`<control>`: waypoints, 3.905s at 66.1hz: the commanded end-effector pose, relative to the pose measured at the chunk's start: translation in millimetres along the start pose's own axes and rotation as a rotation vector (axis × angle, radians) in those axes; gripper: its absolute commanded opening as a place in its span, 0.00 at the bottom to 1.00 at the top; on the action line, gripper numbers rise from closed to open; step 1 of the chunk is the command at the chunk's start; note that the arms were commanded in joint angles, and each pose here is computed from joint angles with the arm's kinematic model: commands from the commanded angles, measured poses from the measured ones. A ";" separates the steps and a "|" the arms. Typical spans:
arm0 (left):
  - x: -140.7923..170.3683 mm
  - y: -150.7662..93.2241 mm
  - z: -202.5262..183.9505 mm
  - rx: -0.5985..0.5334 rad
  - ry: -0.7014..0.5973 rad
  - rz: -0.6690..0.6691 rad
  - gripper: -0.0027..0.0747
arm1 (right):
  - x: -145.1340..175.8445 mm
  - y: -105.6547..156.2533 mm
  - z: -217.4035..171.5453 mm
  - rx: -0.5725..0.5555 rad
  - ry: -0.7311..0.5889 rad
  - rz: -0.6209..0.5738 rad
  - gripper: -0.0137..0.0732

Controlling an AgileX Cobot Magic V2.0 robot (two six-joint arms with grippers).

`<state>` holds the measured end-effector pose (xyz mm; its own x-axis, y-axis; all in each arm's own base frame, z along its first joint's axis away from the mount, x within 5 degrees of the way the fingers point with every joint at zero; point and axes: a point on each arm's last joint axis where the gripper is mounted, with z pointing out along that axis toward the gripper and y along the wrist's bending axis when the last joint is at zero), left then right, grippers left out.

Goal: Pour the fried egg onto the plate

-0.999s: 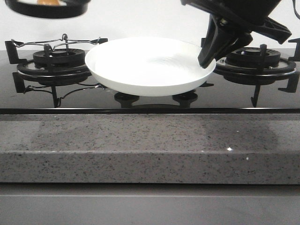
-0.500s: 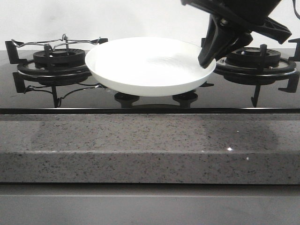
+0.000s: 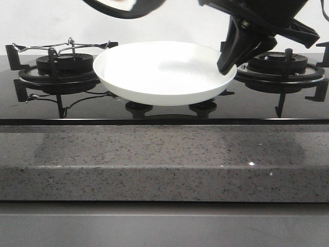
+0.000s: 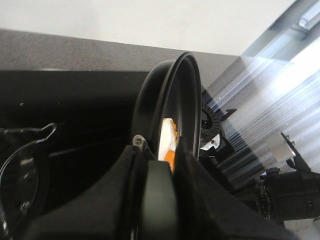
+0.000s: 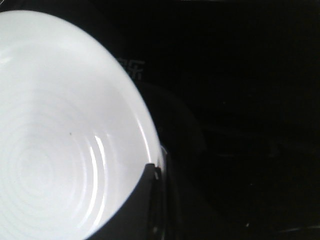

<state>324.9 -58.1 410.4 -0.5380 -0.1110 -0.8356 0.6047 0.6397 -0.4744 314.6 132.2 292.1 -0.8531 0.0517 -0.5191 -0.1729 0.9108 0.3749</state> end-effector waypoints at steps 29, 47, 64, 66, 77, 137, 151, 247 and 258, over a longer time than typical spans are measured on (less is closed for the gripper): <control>-15.3 -99.6 -13.2 0.103 -0.178 0.759 0.01 | -9.5 6.6 -17.3 -0.018 -0.079 -0.023 0.08; -12.6 -106.0 -10.1 0.116 -0.178 0.874 0.01 | -9.5 6.6 -17.3 -0.018 -0.079 -0.023 0.08; -12.8 -105.9 -10.1 0.115 -0.179 0.874 0.01 | -9.5 6.6 -17.3 -0.018 -0.079 -0.023 0.08; -13.1 -105.7 -10.1 0.111 -0.180 0.864 0.01 | -9.5 6.6 -17.3 -0.018 -0.079 -0.023 0.08; -22.3 -90.8 -16.6 0.016 -0.215 0.687 0.01 | -9.5 6.6 -17.3 -0.018 -0.079 -0.023 0.08; -13.3 105.1 -57.6 -0.096 -0.227 -0.530 0.01 | -9.5 6.6 -17.3 -0.018 -0.079 -0.023 0.08; 4.1 142.5 -38.2 -0.053 -0.192 -0.674 0.01 | -9.5 6.6 -17.3 -0.018 -0.079 -0.023 0.08; 2.8 129.3 -103.6 -0.149 -0.153 -0.562 0.70 | -9.5 6.6 -17.3 -0.018 -0.079 -0.023 0.08; -6.9 78.2 -104.9 -0.324 -0.084 -0.334 0.70 | -9.5 6.6 -17.3 -0.018 -0.079 -0.023 0.08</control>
<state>336.4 95.3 363.0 -0.6914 -0.4842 -0.5362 0.0943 0.6753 -0.7315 314.0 132.1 291.6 -0.8570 0.0469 -0.5131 -0.1732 0.9117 0.3726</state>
